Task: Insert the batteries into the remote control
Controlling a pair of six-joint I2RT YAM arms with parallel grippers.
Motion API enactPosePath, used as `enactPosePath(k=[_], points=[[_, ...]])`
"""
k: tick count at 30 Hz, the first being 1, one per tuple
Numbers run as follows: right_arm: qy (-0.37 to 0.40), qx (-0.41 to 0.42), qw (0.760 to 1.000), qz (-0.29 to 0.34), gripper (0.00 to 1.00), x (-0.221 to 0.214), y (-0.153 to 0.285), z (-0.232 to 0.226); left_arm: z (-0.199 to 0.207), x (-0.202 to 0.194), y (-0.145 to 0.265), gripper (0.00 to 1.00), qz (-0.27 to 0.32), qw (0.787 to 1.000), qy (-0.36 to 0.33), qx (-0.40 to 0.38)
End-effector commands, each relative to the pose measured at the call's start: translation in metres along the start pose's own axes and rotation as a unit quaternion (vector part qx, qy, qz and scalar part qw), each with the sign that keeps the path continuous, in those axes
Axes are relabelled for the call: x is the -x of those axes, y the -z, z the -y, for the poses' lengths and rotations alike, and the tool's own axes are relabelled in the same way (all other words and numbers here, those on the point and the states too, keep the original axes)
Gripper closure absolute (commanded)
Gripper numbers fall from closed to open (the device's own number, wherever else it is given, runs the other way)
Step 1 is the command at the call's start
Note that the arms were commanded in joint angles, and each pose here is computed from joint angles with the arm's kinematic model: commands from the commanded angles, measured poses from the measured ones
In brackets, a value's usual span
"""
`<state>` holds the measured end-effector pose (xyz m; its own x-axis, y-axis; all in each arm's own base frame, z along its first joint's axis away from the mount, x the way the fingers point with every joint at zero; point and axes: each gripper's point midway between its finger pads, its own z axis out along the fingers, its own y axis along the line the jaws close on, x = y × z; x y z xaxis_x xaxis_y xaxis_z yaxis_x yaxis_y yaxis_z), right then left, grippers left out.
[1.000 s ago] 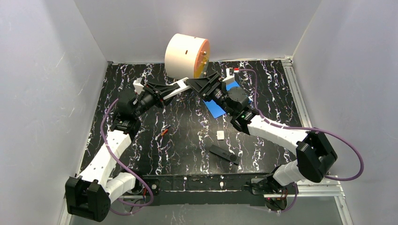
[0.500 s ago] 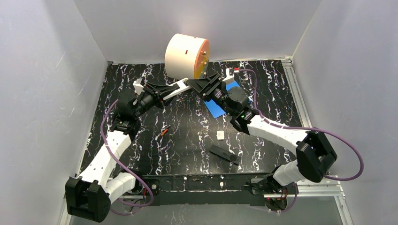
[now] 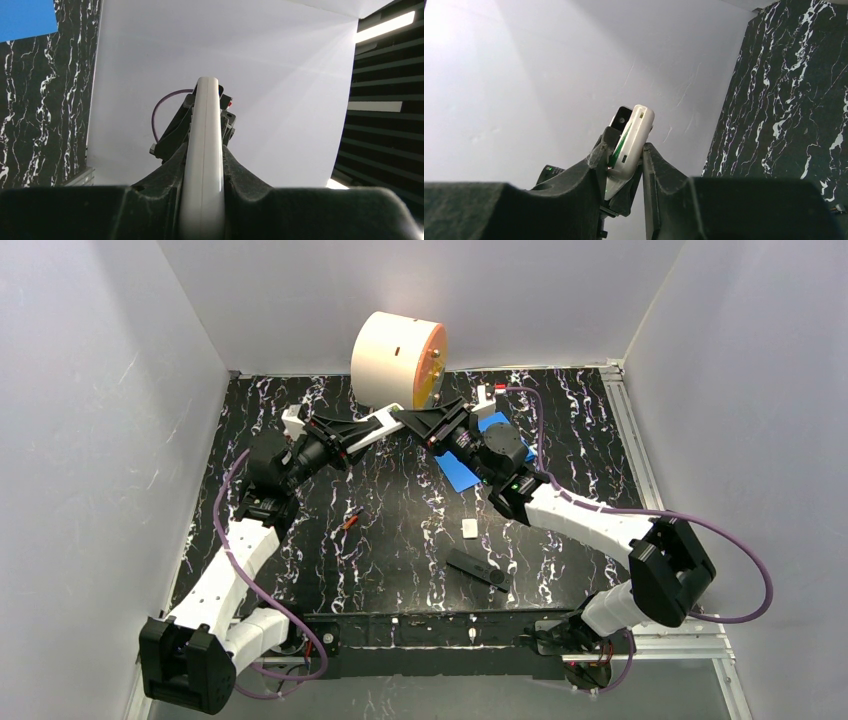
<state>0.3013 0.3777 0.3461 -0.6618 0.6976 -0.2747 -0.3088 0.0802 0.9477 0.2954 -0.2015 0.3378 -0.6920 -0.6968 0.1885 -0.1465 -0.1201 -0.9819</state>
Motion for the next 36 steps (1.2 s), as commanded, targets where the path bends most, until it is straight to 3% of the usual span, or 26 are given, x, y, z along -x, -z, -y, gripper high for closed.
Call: enactPosePath(k=[1,6,11,14,18,21,26,32,36], points=[[0.005,-0.030,1.000,0.006,0.70,0.002,-0.006,0.012,0.037,-0.033,0.013,1.00,-0.069,0.994,-0.068,-0.059],[0.002,-0.035,0.999,0.001,0.71,0.001,-0.005,0.013,0.035,-0.034,0.013,1.00,-0.071,0.992,-0.083,-0.059],[0.000,-0.007,1.000,0.006,0.24,0.011,0.005,-0.006,0.024,-0.027,0.008,1.00,-0.065,0.992,-0.095,-0.049],[0.003,0.031,0.999,0.022,0.13,0.028,0.019,-0.027,0.014,-0.020,0.005,1.00,-0.065,0.992,-0.104,-0.038],[0.027,0.057,0.998,0.016,0.10,0.041,0.035,-0.047,0.013,-0.018,0.002,1.00,-0.086,0.986,-0.136,-0.034],[0.055,0.030,0.998,-0.015,0.10,0.039,0.040,-0.036,0.015,-0.023,0.001,1.00,-0.113,0.979,-0.167,-0.036],[0.112,-0.041,0.986,-0.118,0.11,0.029,0.050,0.004,0.016,-0.038,0.004,1.00,-0.169,0.961,-0.214,-0.044],[0.147,0.033,0.965,-0.213,0.13,0.009,0.063,-0.015,0.020,-0.047,0.008,1.00,-0.212,0.944,-0.246,-0.053],[0.114,0.074,0.965,-0.225,0.13,0.002,0.067,-0.027,0.019,-0.049,0.008,1.00,-0.224,0.942,-0.243,-0.051]])
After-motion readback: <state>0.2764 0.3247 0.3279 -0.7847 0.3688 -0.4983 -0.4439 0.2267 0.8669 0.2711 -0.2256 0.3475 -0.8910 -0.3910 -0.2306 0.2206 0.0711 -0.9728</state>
